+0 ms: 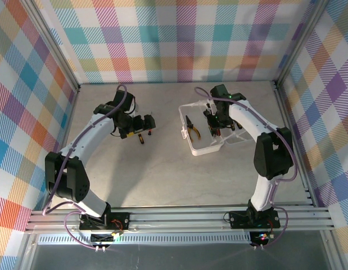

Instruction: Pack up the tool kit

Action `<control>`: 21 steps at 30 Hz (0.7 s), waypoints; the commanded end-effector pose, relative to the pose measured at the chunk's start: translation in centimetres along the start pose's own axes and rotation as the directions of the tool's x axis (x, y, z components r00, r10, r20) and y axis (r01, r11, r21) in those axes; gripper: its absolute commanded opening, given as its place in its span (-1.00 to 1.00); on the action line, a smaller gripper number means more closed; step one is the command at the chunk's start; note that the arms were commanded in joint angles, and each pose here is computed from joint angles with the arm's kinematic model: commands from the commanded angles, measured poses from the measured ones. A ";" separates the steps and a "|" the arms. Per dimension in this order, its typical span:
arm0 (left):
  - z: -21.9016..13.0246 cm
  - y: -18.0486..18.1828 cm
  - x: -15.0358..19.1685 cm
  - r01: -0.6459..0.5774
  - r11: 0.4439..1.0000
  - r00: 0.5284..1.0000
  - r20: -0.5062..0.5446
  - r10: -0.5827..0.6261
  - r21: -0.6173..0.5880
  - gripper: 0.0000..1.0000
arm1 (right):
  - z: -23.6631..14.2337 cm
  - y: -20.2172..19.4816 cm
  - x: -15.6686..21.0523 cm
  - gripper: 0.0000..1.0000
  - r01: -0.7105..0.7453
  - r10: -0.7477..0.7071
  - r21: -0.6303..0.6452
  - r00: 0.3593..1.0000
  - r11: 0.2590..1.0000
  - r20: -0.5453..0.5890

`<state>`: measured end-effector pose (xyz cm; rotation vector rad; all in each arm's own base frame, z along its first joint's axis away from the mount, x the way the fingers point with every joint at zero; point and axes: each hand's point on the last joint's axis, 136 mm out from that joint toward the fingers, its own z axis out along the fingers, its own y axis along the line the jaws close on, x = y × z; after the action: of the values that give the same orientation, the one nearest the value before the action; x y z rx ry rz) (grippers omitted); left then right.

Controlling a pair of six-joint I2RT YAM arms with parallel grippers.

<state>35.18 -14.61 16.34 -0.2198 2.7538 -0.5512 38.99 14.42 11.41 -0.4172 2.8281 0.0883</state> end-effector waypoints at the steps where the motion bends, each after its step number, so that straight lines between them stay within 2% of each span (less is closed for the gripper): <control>1: 0.1 -0.6 -0.4 -0.006 1.000 1.000 0.001 0.006 0.022 0.99 | -0.5 -0.3 -1.7 -1.00 -0.015 0.014 0.008 0.999 1.000 0.049; 12: 0.3 -0.6 -0.4 -0.007 1.000 1.000 -0.007 0.007 0.021 0.99 | -0.1 -2.5 -1.4 -1.00 -0.054 0.046 0.121 0.997 0.991 0.061; 21: 0.5 -0.6 -0.3 -0.006 1.000 1.000 -0.014 0.007 0.022 0.99 | -0.3 -3.2 -1.3 -1.00 -0.052 0.042 0.165 0.997 0.985 0.061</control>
<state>35.26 -14.74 15.56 -0.2235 2.7767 -0.5519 40.56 12.32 11.74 -0.3476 2.7768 -0.0947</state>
